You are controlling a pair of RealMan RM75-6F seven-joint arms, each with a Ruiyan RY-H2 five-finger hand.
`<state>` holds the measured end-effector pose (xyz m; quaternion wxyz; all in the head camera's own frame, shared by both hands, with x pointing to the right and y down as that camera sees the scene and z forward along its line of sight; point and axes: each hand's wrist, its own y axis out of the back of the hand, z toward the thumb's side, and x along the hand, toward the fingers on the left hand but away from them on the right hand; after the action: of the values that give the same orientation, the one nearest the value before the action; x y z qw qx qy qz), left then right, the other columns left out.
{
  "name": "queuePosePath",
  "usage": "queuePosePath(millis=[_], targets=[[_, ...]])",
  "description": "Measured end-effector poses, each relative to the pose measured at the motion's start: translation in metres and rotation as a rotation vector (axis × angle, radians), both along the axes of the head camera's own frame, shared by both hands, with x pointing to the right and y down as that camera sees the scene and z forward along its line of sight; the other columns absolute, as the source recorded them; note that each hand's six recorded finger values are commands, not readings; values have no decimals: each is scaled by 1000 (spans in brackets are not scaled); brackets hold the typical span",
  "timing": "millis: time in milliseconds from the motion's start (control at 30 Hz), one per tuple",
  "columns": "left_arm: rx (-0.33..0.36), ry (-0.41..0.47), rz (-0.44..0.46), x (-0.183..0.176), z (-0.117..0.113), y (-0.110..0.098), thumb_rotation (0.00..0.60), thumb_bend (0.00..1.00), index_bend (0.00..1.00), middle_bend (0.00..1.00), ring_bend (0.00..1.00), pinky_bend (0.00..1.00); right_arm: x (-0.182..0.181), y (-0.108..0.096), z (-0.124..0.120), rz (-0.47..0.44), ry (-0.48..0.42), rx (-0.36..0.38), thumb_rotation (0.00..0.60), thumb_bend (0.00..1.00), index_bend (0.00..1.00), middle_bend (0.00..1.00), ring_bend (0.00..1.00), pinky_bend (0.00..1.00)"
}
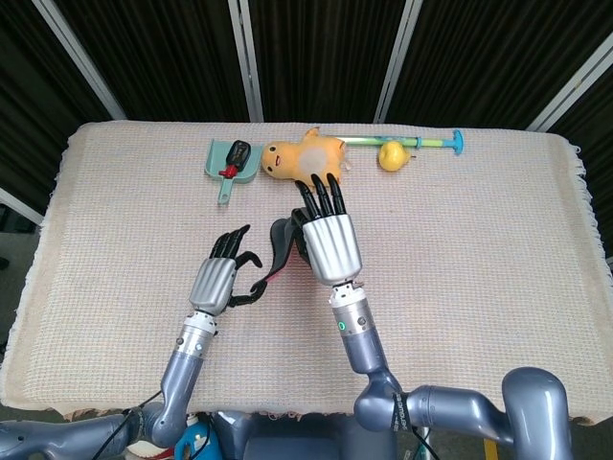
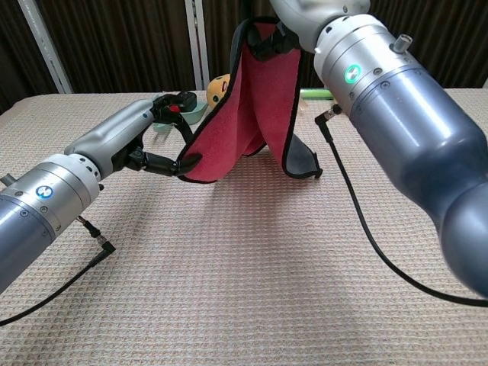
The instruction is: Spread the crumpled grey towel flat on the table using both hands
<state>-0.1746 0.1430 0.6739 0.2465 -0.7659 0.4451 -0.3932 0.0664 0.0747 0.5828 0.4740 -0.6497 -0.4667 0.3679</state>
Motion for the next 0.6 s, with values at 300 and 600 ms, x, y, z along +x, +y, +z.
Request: queuePosePath(millis=[300,600], targets=[[13,3,20,3,-6,-3,600,317,588,35,0,0,8,-1,4,8,14,-3,600,600,553,196,95,65],[20,-22,36,5,-5,-8,600,341,560,34,0,0,13,-1,5,7,16,-3,600,601,553,196,95,65]])
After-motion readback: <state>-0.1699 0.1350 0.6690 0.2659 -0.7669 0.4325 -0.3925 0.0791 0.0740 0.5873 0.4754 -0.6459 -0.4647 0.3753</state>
